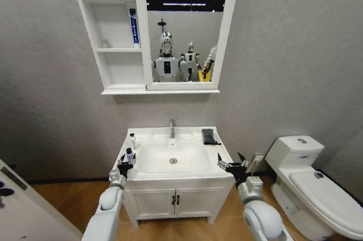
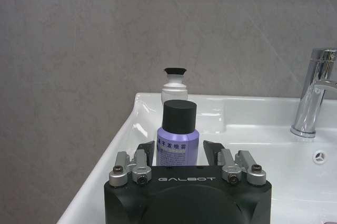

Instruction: Move facial cleanser and shampoo from washbasin to cabinet, then wipe washbasin with towel.

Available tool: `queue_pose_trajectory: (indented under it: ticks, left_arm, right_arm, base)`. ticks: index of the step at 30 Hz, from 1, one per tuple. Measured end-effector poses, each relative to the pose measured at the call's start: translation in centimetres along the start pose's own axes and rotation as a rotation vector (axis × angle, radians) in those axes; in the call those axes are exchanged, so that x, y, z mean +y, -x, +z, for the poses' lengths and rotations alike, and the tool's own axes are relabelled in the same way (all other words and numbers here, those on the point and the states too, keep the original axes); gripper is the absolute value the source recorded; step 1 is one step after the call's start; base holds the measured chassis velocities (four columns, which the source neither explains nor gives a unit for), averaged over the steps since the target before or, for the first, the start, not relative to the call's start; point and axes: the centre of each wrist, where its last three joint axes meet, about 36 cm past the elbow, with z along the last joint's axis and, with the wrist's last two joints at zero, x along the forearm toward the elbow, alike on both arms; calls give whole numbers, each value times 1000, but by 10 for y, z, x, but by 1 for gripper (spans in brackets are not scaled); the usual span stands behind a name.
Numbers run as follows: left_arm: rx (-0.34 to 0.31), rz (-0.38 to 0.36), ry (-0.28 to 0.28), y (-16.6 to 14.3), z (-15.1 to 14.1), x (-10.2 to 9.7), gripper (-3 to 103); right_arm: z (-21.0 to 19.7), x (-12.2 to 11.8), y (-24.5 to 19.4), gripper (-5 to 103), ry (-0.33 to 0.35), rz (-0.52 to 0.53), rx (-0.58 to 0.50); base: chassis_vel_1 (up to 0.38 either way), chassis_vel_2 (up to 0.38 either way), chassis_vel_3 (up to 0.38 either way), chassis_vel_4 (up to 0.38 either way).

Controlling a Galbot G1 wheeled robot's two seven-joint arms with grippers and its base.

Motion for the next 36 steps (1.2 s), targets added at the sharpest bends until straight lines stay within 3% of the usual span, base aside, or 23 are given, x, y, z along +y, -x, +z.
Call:
queue_pose_trajectory:
  ticks: [1,4,14,17,18,20,21,24,25,27,28,30,31,34,36]
  left_arm:
    - [0,0,0,0,0,0,56]
    - [3,-1,2,0,-3,0,42]
    - [-28,6,9,-11,-24,-3,42]
    - [-77,-2,16,-44,-88,-3,42]
    - [-77,-2,16,-44,-88,-3,42]
    - [-114,-42,10,-61,-152,0,42]
    - [-114,-42,10,-61,-152,0,42]
    - [-99,-15,-8,-84,-237,6,42]
    - [-99,-15,-8,-84,-237,6,42]
    - [-87,35,52,-99,-295,16,42]
    - [-87,35,52,-99,-295,16,42]
    - [-78,68,93,-98,-336,25,42]
    - [-78,68,93,-98,-336,25,42]
    - [-115,83,110,-80,-395,38,42]
    - [-122,86,106,-74,-406,41,42]
  right_arm:
    - [0,0,0,100,0,0,0]
    - [-1,1,1,100,6,0,-4]
    - [-4,6,-2,100,14,-5,-12]
    - [-6,8,0,100,13,-16,-19]
    - [-6,8,0,100,13,-16,-19]
    - [-3,13,2,100,15,-21,-14]
    - [-3,13,2,100,15,-21,-14]
    - [2,22,1,100,21,-28,-9]
    - [2,22,1,100,21,-28,-9]
    - [4,24,0,100,19,-42,-9]
    - [4,24,0,100,19,-42,-9]
    - [6,25,0,100,18,-51,-10]
    - [6,25,0,100,18,-51,-10]
    - [8,27,0,100,16,-61,-10]
    - [8,27,0,100,16,-62,-10]
  base:
    - [0,0,0,0]
    - [0,0,0,0]
    - [0,0,0,0]
    - [0,0,0,0]
    - [0,0,0,0]
    - [0,0,0,0]
    - [0,0,0,0]
    - [0,0,0,0]
    - [0,0,0,0]
    - [0,0,0,0]
    - [0,0,0,0]
    - [0,0,0,0]
    - [0,0,0,0]
    - [0,0,0,0]
    - [0,0,0,0]
